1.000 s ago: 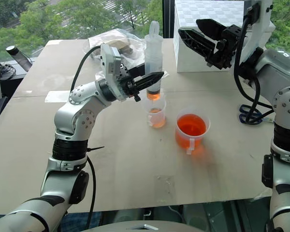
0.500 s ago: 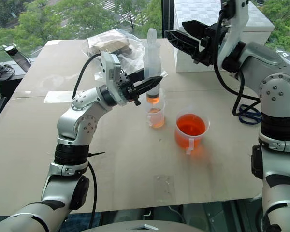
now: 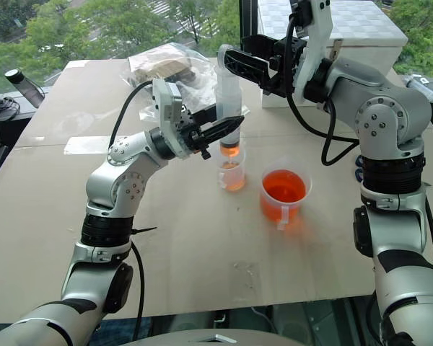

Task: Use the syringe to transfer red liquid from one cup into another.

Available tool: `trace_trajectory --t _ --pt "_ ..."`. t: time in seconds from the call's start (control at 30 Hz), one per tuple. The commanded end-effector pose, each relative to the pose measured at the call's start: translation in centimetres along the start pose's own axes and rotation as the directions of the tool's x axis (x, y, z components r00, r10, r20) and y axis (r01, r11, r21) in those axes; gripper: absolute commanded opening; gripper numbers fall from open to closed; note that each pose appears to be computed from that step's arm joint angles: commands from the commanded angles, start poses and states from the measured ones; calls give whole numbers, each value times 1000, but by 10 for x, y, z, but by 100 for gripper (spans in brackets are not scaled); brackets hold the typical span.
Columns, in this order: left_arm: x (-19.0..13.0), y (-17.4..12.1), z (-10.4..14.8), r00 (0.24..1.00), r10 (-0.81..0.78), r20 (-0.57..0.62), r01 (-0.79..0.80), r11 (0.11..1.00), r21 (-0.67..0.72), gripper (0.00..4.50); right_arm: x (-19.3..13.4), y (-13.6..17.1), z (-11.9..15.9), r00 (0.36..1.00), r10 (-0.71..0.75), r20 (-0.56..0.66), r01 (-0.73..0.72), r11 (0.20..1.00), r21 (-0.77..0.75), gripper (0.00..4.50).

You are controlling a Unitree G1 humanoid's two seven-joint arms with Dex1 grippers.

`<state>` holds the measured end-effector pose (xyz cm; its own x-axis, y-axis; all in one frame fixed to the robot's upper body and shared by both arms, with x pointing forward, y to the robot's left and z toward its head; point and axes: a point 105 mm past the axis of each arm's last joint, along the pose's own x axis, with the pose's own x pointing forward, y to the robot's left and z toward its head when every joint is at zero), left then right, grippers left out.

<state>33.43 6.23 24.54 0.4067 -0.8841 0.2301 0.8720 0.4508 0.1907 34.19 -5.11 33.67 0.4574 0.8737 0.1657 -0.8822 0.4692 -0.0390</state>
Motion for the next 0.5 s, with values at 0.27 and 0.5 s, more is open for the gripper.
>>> trace_trajectory --t 0.27,0.5 --pt "9 -8 13 999 -23 41 21 999 39 135 -3 17 4 998 57 -9 -58 998 -40 4" --pt "9 -5 15 999 -9 53 6 999 46 135 -6 21 -22 988 74 -136 -86 993 -85 4"
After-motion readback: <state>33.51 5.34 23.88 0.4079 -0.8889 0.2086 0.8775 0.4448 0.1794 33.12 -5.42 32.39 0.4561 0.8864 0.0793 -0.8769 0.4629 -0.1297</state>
